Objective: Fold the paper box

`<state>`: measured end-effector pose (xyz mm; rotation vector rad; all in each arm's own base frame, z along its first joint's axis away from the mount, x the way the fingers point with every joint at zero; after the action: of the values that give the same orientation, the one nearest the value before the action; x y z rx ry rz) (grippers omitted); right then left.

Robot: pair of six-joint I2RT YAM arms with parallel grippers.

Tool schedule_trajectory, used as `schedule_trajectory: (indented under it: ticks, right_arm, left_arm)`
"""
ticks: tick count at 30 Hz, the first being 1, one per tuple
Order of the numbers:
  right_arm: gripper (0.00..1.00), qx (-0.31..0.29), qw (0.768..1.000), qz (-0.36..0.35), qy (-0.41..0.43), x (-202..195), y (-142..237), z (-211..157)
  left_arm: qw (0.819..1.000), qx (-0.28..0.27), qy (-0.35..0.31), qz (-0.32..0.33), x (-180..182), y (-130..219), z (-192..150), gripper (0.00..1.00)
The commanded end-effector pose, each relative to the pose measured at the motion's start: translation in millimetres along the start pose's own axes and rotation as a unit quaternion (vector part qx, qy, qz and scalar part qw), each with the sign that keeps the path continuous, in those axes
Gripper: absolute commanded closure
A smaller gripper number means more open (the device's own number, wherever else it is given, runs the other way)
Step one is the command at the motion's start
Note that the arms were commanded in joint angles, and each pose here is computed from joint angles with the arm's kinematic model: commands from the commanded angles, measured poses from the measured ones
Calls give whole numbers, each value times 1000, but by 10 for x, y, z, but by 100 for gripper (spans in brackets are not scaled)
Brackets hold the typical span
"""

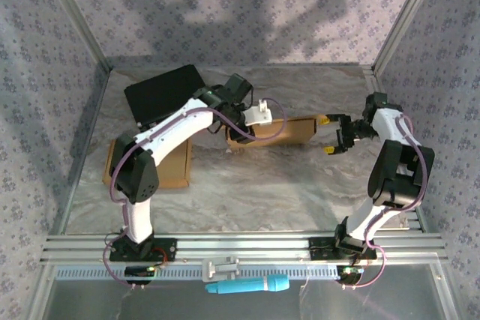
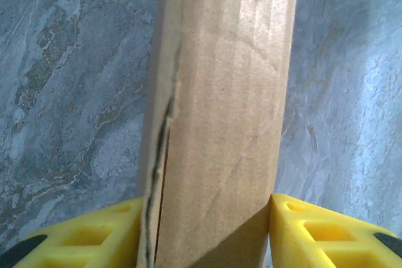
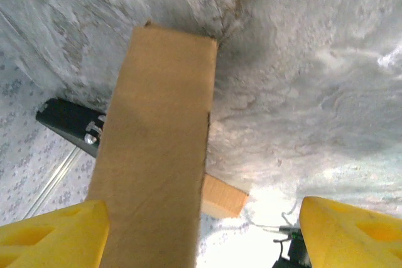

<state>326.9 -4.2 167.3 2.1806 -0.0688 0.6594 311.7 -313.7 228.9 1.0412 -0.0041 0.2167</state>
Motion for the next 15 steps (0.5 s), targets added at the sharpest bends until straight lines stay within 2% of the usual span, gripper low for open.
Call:
schedule_trajectory:
  ticks: [1, 9, 12, 15]
  right_arm:
    - [21, -15, 1000, -28, 4, 3, -120, 125]
    - [29, 29, 997, -67, 23, 221, -600, 96]
    - [34, 47, 994, -97, 12, 134, -722, 3]
    - [35, 60, 992, -111, -6, -18, -808, -50]
  left_arm:
    - [997, -15, 51, -62, -85, 76, 56, 54]
    - [989, 13, 120, -89, -152, 68, -2, 56]
    - [985, 21, 155, -78, -122, 92, 11, 56]
    - [980, 37, 181, -76, -110, 101, 29, 53]
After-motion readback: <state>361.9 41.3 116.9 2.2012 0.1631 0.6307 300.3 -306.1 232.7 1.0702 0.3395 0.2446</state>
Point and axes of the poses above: each hand's point on the last joint's axis, 136 mm out from that joint toward the fingers, its own y axis back along the fingers, its own x axis along the line the jaws close on, z = x × y, the point moved 6 cm from there along y, back along the fingers
